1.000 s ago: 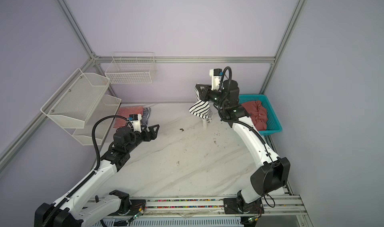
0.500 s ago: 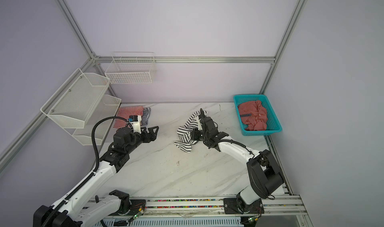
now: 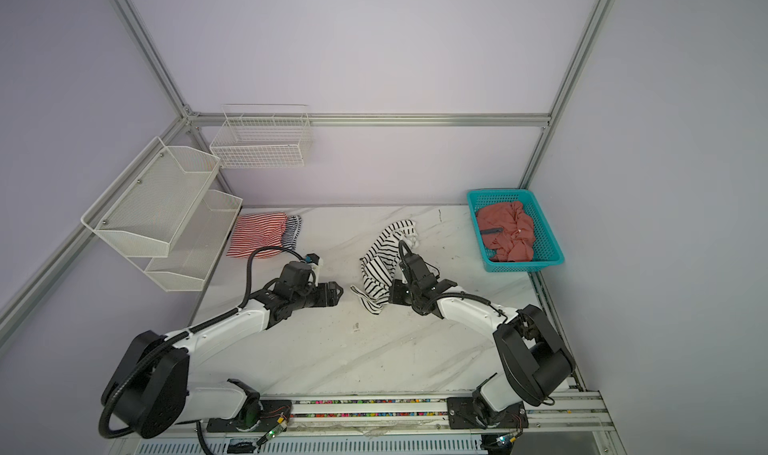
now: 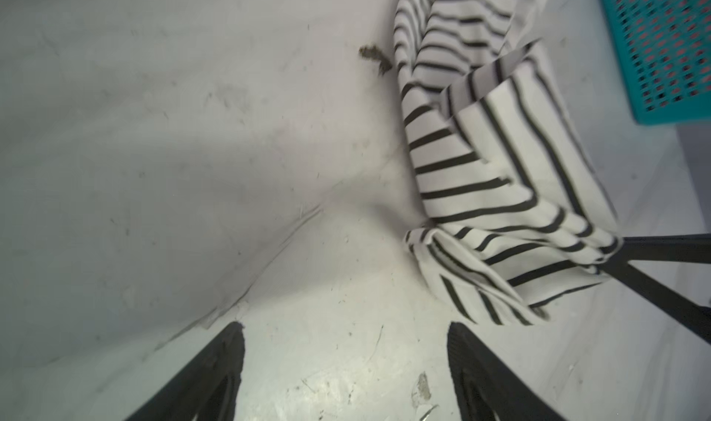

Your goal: Fold and stack the tank tops

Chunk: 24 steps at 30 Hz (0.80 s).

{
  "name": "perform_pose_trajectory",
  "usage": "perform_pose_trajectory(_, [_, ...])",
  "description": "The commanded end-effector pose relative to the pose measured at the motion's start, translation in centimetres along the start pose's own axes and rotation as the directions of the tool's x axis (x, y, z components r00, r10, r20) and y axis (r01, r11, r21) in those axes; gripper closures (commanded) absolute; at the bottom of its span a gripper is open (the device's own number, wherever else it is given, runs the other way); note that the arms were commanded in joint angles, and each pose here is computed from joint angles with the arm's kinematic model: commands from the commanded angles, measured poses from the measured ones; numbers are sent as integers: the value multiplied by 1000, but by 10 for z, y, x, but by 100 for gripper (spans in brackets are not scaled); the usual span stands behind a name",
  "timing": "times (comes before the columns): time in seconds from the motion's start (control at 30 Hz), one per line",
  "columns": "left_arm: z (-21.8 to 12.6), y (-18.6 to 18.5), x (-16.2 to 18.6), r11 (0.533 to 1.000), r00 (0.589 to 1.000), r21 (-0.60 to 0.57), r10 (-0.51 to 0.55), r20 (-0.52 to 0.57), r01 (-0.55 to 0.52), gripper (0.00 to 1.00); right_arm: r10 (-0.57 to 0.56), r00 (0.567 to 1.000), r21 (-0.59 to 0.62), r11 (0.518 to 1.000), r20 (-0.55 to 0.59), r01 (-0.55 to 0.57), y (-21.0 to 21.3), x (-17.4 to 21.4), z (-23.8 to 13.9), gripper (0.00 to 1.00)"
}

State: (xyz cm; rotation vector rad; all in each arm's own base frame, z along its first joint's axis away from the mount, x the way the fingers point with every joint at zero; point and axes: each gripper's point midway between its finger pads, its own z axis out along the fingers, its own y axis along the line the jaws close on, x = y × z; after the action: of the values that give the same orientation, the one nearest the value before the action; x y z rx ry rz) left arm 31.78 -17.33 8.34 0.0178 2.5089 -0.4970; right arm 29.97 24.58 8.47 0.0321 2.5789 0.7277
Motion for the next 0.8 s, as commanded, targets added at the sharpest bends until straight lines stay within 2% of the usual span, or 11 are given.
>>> perform_pose_trajectory(0.0, [4, -16, -25, 999, 999, -32, -23, -26, 22, 18, 39, 999, 47, 998, -1, -39, -12, 9, -4, 100])
perform_pose_trajectory(0.1, [11, -23, -27, 999, 998, -29, -40, -39, 39, 18, 42, 999, 72, 997, -11, -41, -18, 16, -3, 100])
perform_pose_trajectory(0.37, [3, -48, -49, 998, 998, 19, -61, 19, 61, 18, 46, 996, 128, 991, -72, -36, -35, 43, 9, 100])
perform_pose_trajectory(0.77, [21, -71, -54, 992, 994, 80, -97, -40, 100, 20, 49, 994, 121, 992, -100, -36, -37, 54, 24, 100])
